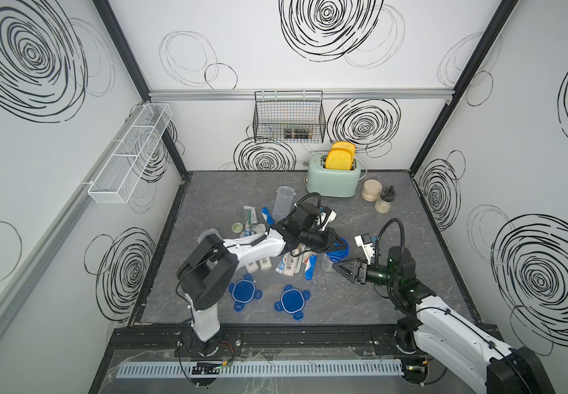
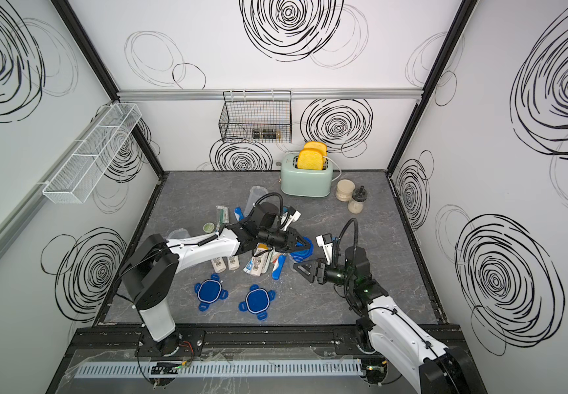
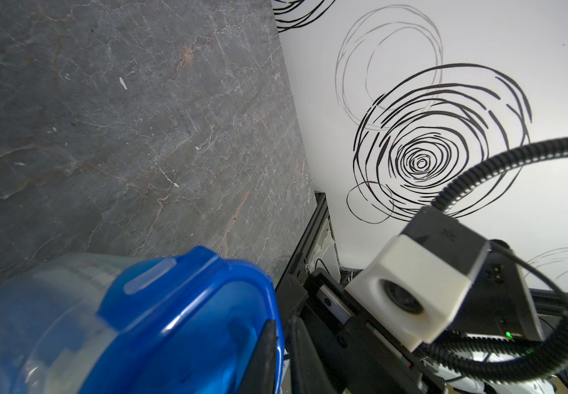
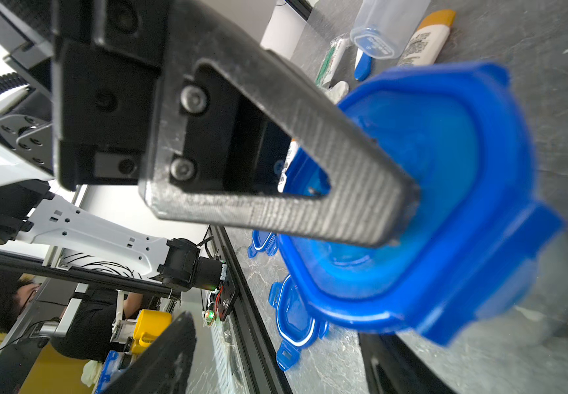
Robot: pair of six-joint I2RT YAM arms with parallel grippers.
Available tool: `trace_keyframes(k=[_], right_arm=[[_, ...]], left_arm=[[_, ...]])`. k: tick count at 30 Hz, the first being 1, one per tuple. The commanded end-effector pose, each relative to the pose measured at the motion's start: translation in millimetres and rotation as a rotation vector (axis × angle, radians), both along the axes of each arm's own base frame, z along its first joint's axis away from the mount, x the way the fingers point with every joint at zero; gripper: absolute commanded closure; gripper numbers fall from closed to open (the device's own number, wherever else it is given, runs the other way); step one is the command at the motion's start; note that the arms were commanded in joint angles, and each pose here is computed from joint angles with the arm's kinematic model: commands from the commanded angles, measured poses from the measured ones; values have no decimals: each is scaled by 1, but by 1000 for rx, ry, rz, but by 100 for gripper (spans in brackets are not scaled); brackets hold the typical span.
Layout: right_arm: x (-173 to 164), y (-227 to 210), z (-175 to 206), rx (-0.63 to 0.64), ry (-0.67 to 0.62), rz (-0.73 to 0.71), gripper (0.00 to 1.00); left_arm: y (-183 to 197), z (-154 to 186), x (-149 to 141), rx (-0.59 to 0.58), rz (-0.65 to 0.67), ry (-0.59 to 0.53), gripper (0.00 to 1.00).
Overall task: Take out toiletry kits
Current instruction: Unfasten the latch on the container.
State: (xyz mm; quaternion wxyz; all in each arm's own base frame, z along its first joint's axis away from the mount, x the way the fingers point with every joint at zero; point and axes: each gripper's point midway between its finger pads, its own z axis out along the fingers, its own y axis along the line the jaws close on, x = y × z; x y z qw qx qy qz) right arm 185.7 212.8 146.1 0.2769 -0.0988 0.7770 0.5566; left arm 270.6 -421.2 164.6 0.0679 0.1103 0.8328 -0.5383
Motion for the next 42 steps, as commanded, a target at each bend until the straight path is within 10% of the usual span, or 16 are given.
trace_keyframes(k=[1, 42], right_arm=[[2, 0, 5, 25, -28, -41, 23], [0, 20, 40, 162, -185, -82, 18]], left_arm=[[5, -26, 1, 55, 28, 39, 85], [7, -35, -4, 41, 40, 59, 87]])
